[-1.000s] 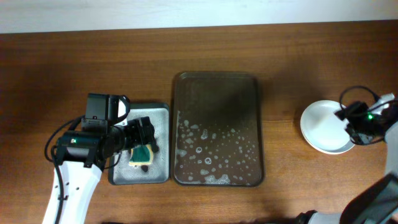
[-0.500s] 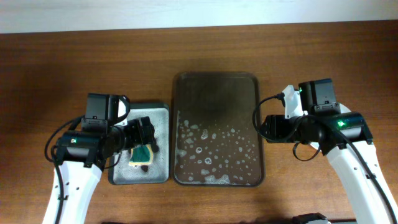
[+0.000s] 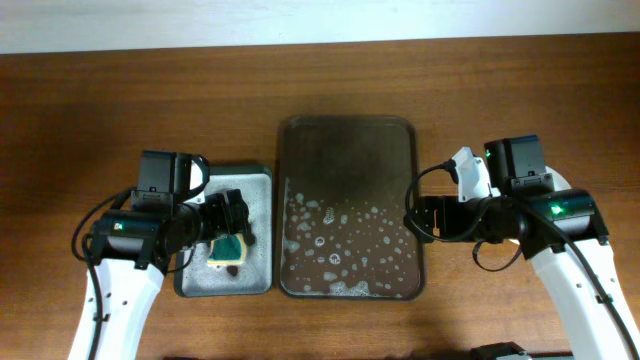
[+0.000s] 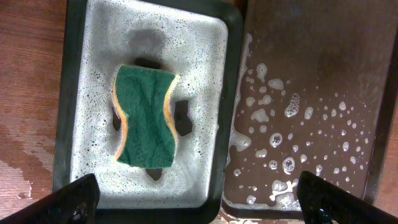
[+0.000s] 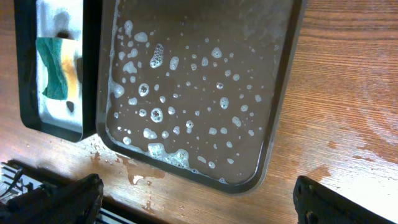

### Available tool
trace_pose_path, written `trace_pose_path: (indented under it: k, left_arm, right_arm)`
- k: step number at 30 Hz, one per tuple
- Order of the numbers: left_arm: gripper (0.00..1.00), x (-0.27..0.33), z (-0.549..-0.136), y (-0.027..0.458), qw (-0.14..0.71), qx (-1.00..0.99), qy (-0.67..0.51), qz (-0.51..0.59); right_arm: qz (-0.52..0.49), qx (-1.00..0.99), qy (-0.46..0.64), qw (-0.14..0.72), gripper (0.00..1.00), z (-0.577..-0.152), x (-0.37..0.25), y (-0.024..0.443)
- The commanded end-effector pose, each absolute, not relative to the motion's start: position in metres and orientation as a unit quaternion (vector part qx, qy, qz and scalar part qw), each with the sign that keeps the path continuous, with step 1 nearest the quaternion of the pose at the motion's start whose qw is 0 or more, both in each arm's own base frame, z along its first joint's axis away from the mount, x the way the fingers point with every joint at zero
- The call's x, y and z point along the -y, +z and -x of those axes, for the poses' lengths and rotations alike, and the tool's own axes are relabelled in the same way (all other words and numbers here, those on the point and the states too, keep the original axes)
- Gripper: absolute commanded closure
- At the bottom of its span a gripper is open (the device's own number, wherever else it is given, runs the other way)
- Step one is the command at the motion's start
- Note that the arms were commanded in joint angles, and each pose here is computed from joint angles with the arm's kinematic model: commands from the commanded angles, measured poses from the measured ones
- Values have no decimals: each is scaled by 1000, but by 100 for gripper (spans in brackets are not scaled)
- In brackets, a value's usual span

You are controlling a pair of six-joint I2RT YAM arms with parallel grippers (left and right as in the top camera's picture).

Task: Clean dirty plates on tray and stack at the side
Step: 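Release the plate and pull the right gripper back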

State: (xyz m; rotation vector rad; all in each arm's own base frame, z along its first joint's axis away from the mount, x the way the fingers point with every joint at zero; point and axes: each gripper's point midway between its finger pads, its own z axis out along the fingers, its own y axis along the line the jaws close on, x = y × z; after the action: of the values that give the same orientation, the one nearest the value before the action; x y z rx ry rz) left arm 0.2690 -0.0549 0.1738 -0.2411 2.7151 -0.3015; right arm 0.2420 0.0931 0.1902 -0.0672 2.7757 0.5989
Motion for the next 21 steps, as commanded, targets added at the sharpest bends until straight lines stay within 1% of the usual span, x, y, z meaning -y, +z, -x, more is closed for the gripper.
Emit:
trace_pose_path:
  k: [1,2,4,6,8,9,10,13,15,18,21]
  left_arm:
    - [1,56,-268,177,203,-969,-113,81]
    - [0,56,-268,177,203,-969,-113,82]
    - [0,56,-268,177,203,-969,-113,81]
    - [0,56,-268,177,203,-969,-113,81]
    - [1,56,-268,177,203,-969,-113,81]
    - [0,56,-268,177,203,-969,-113,82]
    - [1,56,-268,177,203,-969,-113,81]
    - [1,56,-268,177,203,-969,-113,82]
    - [1,56,-268,177,203,-969,-113,82]
    - [1,56,-268,177,203,-969,-113,81]
    - [0,56,-268,177,203,-969,-113,81]
  right_arm:
    - [34,-972,182,143,1,-240,-86,185]
    - [33,-978,162,125,1,-230,-79,181]
    - [70,-971,163,162,1,-233,-84,192]
    - [113,-933,172,295,1,-248,-92,236]
    - [173,-868,159,437,1,-249,-96,290]
    - [216,-822,129,512,1,-236,-92,316]
    - [234,-798,95,548,1,-223,-84,324]
    - [214,-785,61,578,1,-202,-66,316]
    - [192,-789,44,582,1,-193,-53,293]
    - [156,-790,17,592,1,-204,-36,240]
    - [157,-761,10,629,1,-216,-36,200]
